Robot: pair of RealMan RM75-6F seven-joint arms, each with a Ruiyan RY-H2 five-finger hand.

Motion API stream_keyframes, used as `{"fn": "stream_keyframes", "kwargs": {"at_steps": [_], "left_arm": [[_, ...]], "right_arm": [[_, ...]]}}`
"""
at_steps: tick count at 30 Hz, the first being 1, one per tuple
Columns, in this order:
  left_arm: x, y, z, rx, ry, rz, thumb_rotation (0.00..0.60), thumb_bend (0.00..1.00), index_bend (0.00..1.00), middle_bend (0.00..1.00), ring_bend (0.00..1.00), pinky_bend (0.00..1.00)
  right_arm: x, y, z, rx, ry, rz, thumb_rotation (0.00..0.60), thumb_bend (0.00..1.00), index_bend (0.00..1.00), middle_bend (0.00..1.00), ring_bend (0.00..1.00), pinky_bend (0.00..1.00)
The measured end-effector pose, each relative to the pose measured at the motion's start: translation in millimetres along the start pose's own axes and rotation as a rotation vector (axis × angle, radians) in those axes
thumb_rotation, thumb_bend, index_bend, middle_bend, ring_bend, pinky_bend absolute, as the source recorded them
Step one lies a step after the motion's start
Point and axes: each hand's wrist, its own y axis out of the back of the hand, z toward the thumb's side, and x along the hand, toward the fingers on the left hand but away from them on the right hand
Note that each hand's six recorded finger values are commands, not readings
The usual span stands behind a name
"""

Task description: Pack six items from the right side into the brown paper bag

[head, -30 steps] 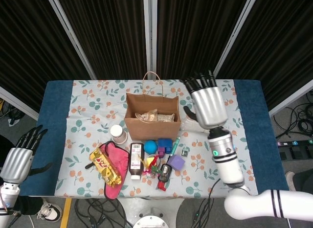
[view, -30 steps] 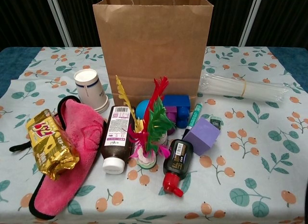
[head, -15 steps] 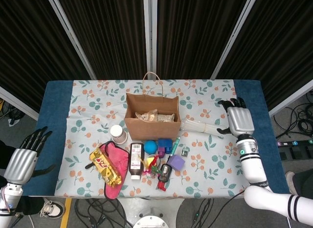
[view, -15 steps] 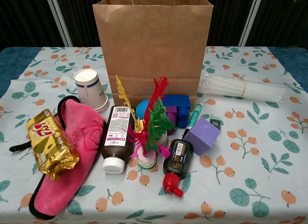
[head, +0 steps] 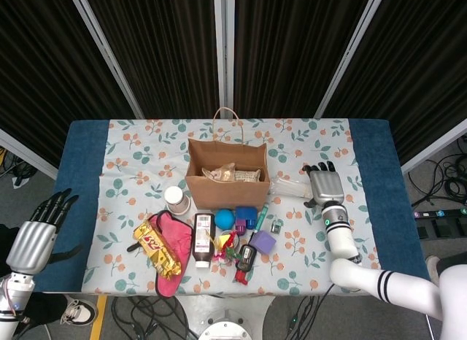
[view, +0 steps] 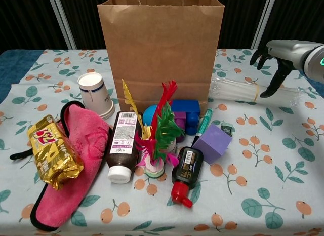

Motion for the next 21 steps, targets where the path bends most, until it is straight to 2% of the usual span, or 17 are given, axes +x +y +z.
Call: {"fn": "stream_keyframes", "kwargs": {"at_steps": [11, 16, 21], "left_arm": [[0.5, 3.7, -1.6, -0.001, 0.010, 0.017, 0.600, 0.02, 0.10, 0.13, 0.03, 0.15], [0.0, 2.9, -2.7, 0.000, 0.014, 0.014, 0.600, 0.02, 0.10, 0.13, 0.03, 0.15], [0.1, 2.7, -3.3, -0.002, 0.016, 0.013, 0.600, 0.02, 0.10, 0.13, 0.03, 0.15]], "right_arm": [[-25.9, -21.6, 7.7, 0.050, -0.042, 0.029, 0.600, 0.03, 0.22, 0.27, 0.12, 0.04], [-34.0, -37.2, 15.6, 0.080, -0.047, 0.057, 0.600, 0.10, 0.30, 0.34, 0.19, 0.08], [-35.7, -42.2, 20.4, 0.101, -0.045, 0.060, 0.600, 0.18, 0.45, 0.44, 0.28, 0.17]]}}
